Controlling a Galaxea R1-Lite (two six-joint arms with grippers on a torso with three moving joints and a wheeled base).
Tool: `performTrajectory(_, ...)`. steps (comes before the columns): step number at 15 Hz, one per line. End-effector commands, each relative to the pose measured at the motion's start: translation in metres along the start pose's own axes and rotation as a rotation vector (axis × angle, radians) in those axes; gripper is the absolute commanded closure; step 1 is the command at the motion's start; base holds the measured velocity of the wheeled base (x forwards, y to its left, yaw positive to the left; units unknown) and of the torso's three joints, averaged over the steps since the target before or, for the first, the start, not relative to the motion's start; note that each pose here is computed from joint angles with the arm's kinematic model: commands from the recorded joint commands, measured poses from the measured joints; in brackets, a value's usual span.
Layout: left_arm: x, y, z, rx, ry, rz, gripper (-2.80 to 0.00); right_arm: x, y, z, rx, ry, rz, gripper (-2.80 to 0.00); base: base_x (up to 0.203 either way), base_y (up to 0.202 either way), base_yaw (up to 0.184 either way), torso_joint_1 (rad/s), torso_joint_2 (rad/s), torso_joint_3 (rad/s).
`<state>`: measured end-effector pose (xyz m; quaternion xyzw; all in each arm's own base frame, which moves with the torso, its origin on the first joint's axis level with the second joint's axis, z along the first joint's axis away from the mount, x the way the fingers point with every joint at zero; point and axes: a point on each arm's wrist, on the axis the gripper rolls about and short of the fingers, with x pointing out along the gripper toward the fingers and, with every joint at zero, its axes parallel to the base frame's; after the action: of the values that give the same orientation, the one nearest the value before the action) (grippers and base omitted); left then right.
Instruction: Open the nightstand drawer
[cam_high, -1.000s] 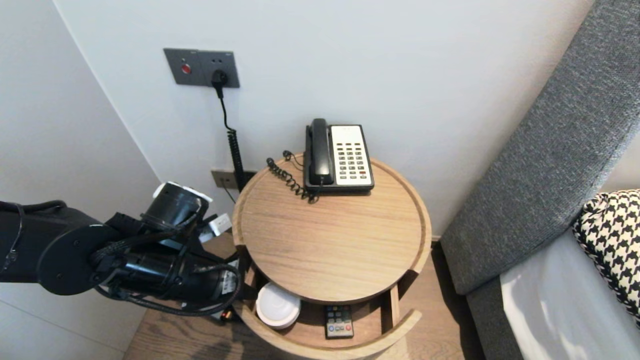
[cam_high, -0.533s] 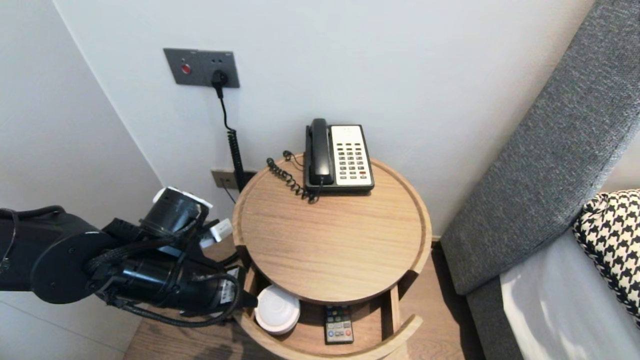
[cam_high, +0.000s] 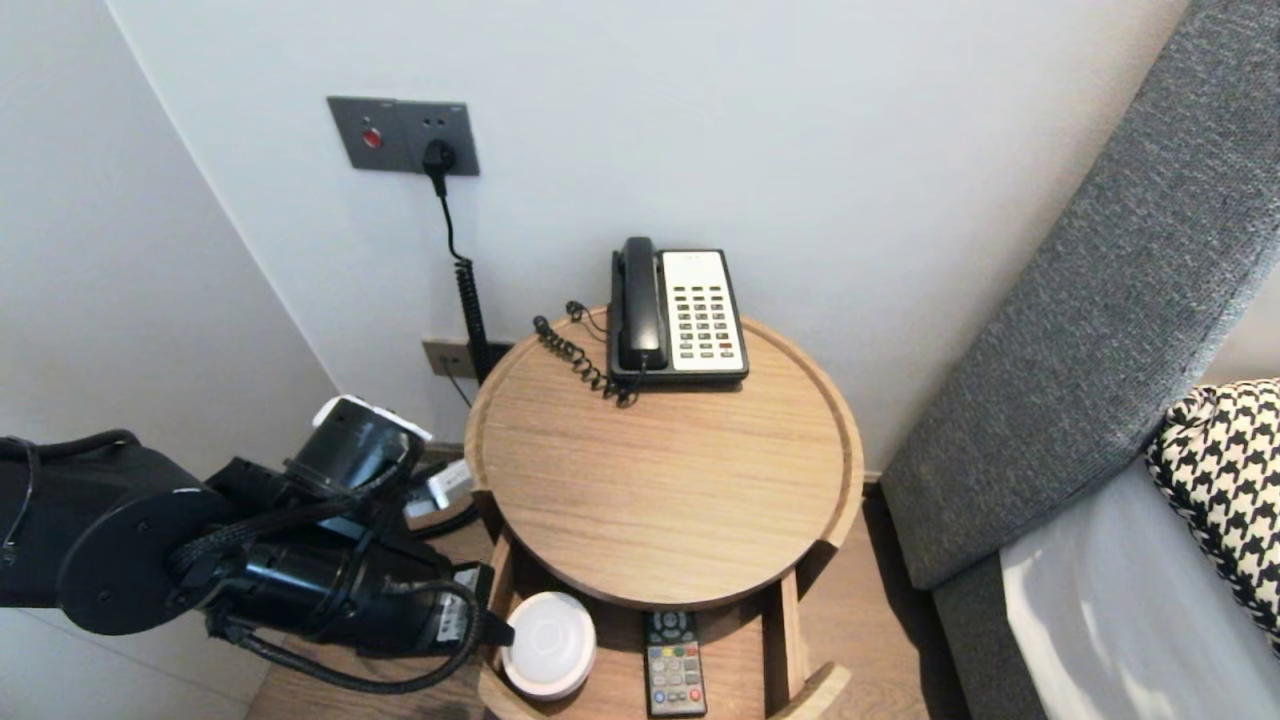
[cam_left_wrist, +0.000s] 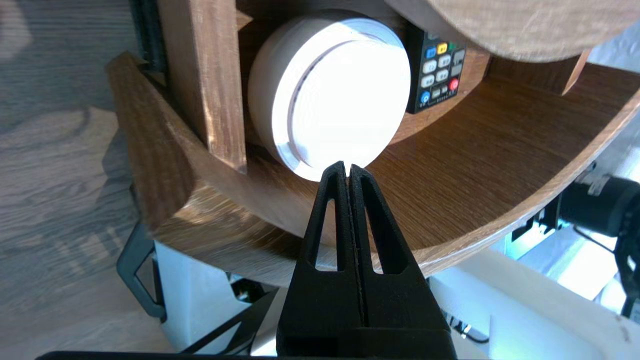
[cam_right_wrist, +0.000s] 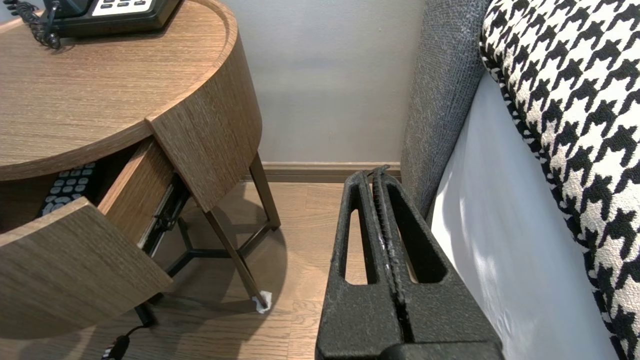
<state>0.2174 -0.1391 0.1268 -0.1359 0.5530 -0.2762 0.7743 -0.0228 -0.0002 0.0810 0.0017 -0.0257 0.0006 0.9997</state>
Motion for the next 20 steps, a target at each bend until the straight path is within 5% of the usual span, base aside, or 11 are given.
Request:
performTrajectory(1,0.002,-0.001,-0.005,0.009,0.020,-0.002,0.00,0.002,0.000,-0.007,0.000,0.025,0.000,0.00,0.000,0.000,0.000,0.000,0.00,0.000)
performTrajectory(20,0.000,-0.006,-0.033,0.109,0.131,0.009,0.00,0.002,0.000,-0.007,0.000,0.025,0.000,0.00,0.000,0.000,0.000,0.000,0.00,0.000)
